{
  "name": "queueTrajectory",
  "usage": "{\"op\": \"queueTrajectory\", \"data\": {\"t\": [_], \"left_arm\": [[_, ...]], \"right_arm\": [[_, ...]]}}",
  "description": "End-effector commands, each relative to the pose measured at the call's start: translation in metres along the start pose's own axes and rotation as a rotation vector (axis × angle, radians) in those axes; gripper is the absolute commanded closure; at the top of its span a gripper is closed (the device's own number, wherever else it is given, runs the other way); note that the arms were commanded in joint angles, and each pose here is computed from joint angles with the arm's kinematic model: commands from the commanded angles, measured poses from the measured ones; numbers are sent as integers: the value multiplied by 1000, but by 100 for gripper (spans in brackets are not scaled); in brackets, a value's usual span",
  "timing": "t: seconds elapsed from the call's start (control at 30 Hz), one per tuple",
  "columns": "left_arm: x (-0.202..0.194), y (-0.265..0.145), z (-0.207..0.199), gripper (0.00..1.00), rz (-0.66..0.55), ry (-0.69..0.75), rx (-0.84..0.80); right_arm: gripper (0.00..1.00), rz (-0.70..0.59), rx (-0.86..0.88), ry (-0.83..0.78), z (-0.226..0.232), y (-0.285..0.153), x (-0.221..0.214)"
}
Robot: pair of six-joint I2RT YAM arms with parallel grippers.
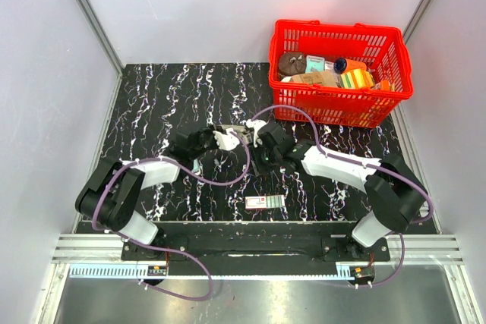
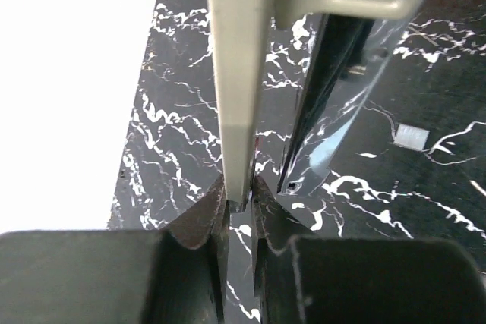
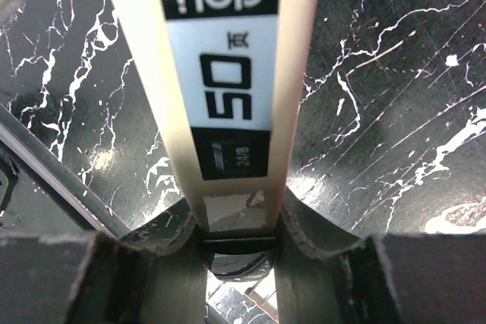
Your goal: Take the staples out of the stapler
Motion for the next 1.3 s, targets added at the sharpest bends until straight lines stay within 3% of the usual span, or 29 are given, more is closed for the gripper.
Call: {"op": "queueTrajectory", "data": {"t": [0.0, 0.1, 0.27, 0.47, 0.73, 0.9, 1.2, 1.27], "left_arm": [[6, -5, 49, 94, 36, 65, 191], [16, -5, 38, 93, 5, -52, 90], [57, -20, -5, 82, -104, -355, -266], [93, -49, -30, 64, -225, -615, -550], [72, -50, -10, 62, -203, -762, -548], [45, -47, 14, 52, -152, -844, -497], [13, -62, 12, 50, -54, -795, -470], [12, -65, 8, 43, -46, -780, -480]], "right_arm": [[100, -131, 42, 1, 24, -16, 36], [100, -202, 18, 21, 26, -20, 55], [100, -342, -53, 72, 28, -40, 104], [100, -329, -119, 109, 16, -40, 133], [100, -307, -193, 48, 1, -28, 142], [100, -266, -266, 4, -16, -8, 141], [100, -111, -415, -6, -55, 41, 133], [100, -96, -430, 6, -62, 47, 134]]}}
Point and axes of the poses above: each gripper's point midway between its finger pads, its own y axis out along the fingers, its own z axis along the line the jaws close on, x = y × z, the point moved 1 cm from there along -y, back along the fingers, and after that the axes turned 13 degrees about y, right-handed, at the moved point
